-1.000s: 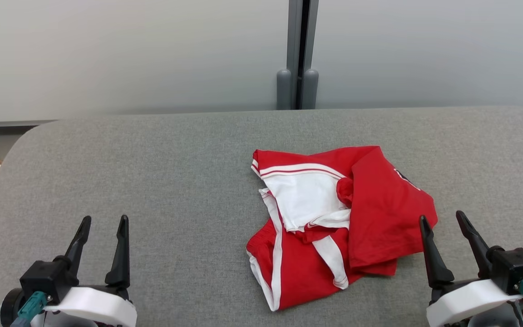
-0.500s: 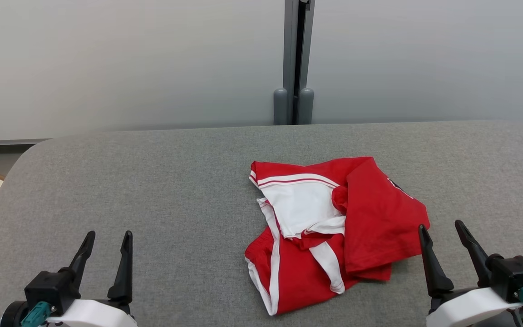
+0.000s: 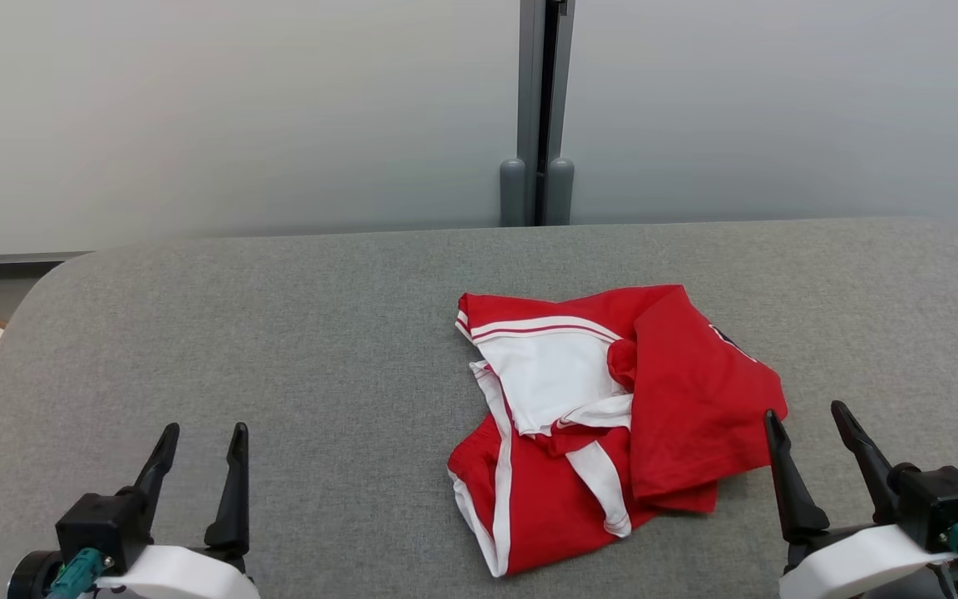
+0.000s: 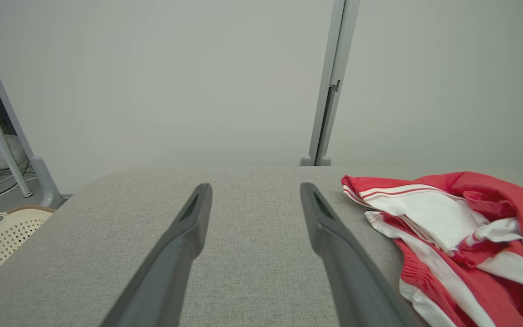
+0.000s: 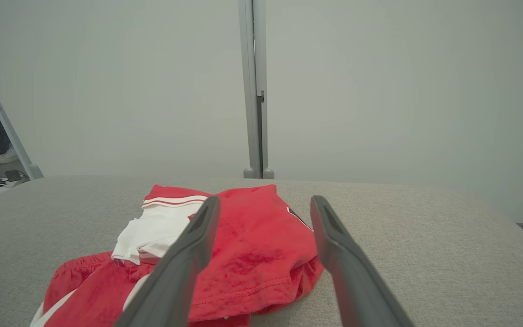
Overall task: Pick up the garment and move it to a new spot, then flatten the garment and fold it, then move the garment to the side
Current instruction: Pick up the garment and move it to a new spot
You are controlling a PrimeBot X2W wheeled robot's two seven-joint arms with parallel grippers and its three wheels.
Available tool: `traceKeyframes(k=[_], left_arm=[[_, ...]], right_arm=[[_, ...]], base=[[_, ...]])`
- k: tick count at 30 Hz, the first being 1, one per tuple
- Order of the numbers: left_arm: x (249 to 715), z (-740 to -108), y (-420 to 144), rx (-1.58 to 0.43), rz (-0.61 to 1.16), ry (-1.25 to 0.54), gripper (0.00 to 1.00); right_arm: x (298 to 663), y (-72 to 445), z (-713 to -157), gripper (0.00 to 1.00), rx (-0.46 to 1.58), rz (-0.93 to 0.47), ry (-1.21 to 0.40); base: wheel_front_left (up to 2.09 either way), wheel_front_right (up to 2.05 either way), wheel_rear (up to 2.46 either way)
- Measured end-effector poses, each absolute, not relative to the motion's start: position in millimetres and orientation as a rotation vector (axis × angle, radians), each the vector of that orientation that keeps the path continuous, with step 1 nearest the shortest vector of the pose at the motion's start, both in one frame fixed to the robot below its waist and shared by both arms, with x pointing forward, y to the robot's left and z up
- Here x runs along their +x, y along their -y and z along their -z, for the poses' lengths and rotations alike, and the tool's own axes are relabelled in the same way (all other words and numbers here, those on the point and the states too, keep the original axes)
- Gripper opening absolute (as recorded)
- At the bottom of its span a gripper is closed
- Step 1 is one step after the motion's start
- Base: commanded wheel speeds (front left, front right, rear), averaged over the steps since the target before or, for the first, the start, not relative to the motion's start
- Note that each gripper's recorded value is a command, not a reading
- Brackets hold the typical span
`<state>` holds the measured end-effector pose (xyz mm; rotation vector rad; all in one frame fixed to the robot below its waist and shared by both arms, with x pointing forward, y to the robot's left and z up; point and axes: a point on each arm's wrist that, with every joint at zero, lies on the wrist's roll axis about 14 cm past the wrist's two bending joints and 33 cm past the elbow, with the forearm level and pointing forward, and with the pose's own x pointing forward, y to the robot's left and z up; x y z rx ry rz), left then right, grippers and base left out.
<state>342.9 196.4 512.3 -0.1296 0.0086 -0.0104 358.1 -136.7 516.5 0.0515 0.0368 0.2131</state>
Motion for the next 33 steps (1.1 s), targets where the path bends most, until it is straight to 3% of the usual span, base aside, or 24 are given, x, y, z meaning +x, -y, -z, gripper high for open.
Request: traceKeyframes(k=[6, 13, 18, 26, 33], left_arm=[[361.3, -521.4, -165.3, -0.134, 0.113, -0.007, 1.00], [418.5, -545.5, -88.7, -0.122, 0.367, 0.018, 1.00], [454.3, -528.6, -33.5, -0.116, 0.525, -0.058, 1.00], [475.4, -452.7, 32.3, -0.079, 0.701, -0.342, 1.00], [467.4, -381.7, 49.9, 0.018, 0.763, -0.624, 1.00]], right_arm=[[363.8, 133.8, -514.1, 1.00, 0.053, -0.221, -0.048], [382.2, 126.0, -515.9, 1.00, 0.057, -0.242, -0.040], [394.2, 128.3, -500.4, 1.00, 0.062, -0.233, -0.080], [402.0, 152.8, -471.9, 1.00, 0.077, -0.155, -0.137], [403.1, 171.1, -451.8, 1.00, 0.094, -0.093, -0.178]], base=[[0.00, 0.00, 0.00], [0.00, 0.00, 0.00], [0.00, 0.00, 0.00], [0.00, 0.00, 0.00], [0.00, 0.00, 0.00]])
